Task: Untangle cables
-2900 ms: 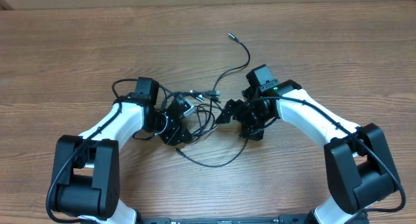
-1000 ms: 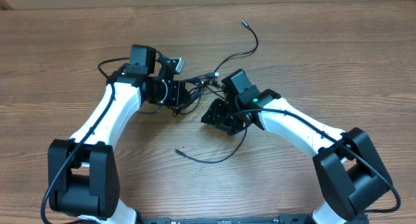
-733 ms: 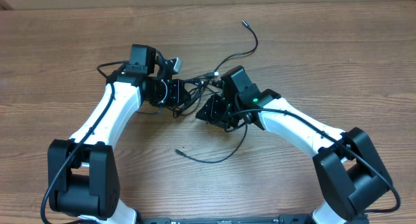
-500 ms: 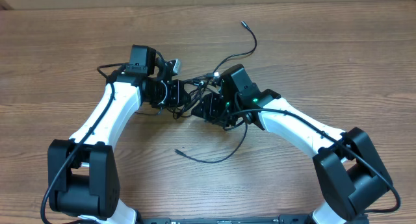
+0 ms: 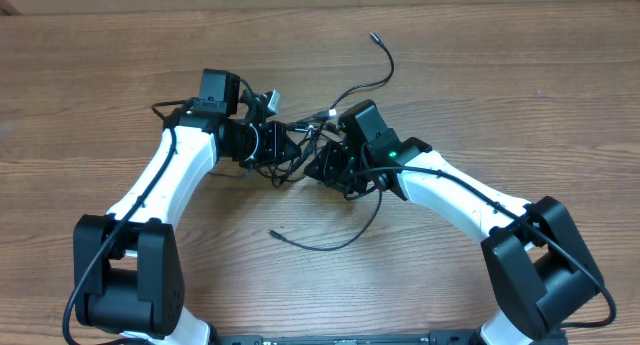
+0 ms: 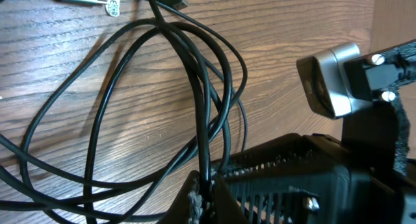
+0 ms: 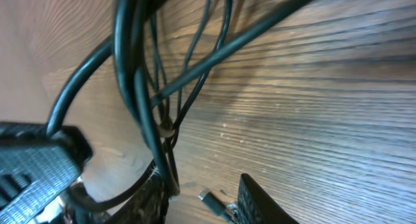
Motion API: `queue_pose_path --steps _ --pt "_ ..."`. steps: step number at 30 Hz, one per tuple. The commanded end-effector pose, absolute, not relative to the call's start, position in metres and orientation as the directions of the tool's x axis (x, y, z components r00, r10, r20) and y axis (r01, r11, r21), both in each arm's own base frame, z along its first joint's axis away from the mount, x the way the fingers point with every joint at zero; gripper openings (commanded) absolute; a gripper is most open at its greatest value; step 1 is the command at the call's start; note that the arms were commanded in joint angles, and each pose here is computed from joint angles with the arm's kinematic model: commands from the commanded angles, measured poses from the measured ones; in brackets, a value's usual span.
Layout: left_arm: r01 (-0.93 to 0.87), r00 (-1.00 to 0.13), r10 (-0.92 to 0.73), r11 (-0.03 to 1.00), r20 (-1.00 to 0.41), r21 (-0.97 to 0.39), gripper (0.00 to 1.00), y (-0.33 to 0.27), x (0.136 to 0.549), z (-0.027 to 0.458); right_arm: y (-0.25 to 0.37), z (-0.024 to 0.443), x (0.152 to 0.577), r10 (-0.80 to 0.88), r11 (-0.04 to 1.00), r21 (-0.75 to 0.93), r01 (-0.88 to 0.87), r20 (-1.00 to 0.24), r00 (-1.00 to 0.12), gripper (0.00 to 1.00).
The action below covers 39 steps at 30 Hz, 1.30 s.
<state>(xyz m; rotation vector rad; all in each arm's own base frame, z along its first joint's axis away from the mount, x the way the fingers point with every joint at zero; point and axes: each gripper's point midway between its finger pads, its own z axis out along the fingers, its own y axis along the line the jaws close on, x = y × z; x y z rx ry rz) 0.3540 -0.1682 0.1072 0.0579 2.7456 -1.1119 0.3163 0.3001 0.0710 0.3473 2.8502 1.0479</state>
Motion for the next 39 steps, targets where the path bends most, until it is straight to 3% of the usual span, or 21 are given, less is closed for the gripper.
queue_pose_path --steps 1,14,17,19,26,27,30,32,39 --pt "0.09 -0.983 -0.054 0.691 -0.175 -0.717 0.04 -0.172 0.359 0.119 0.295 0.066 0.32 0.283 0.759 0.617 0.208 -0.025 -0.959 0.32" --pt "0.097 -0.986 -0.043 0.641 -0.161 -0.761 0.04 -0.18 0.355 0.127 0.287 0.056 0.33 0.406 0.81 0.517 0.276 -0.154 -0.901 0.29" --pt "0.092 -0.984 -0.05 0.669 -0.168 -0.737 0.05 -0.176 0.357 0.123 0.283 0.055 0.333 0.426 0.814 0.503 0.291 -0.176 -0.888 0.15" --pt "0.084 -0.982 -0.06 0.704 -0.177 -0.705 0.09 -0.17 0.36 0.117 0.282 0.054 0.331 0.425 0.816 0.497 0.295 -0.171 -0.889 0.04" --pt "0.13 -0.974 -0.024 0.751 -0.224 -0.647 0.41 -0.162 0.363 0.11 0.287 0.053 0.322 0.4 0.81 0.509 0.291 -0.118 -0.909 0.04" --pt "0.151 -0.971 -0.008 0.751 -0.237 -0.642 0.42 -0.162 0.363 0.109 0.289 0.054 0.32 0.394 0.805 0.517 0.29 -0.101 -0.914 0.04" --pt "0.221 -0.96 0.053 0.749 -0.277 -0.624 0.28 -0.162 0.36 0.109 0.293 0.056 0.316 0.371 0.791 0.542 0.283 -0.058 -0.927 0.04" --pt "0.287 -0.944 0.107 0.735 -0.313 -0.614 0.27 -0.163 0.358 0.11 0.296 0.058 0.314 0.327 0.79 0.561 0.247 -0.045 -0.944 0.04" --pt "0.437 -0.892 0.241 0.679 -0.384 -0.59 0.53 -0.167 0.347 0.11 0.289 0.064 0.315 0.257 0.76 0.616 0.208 0.009 -0.966 0.04"
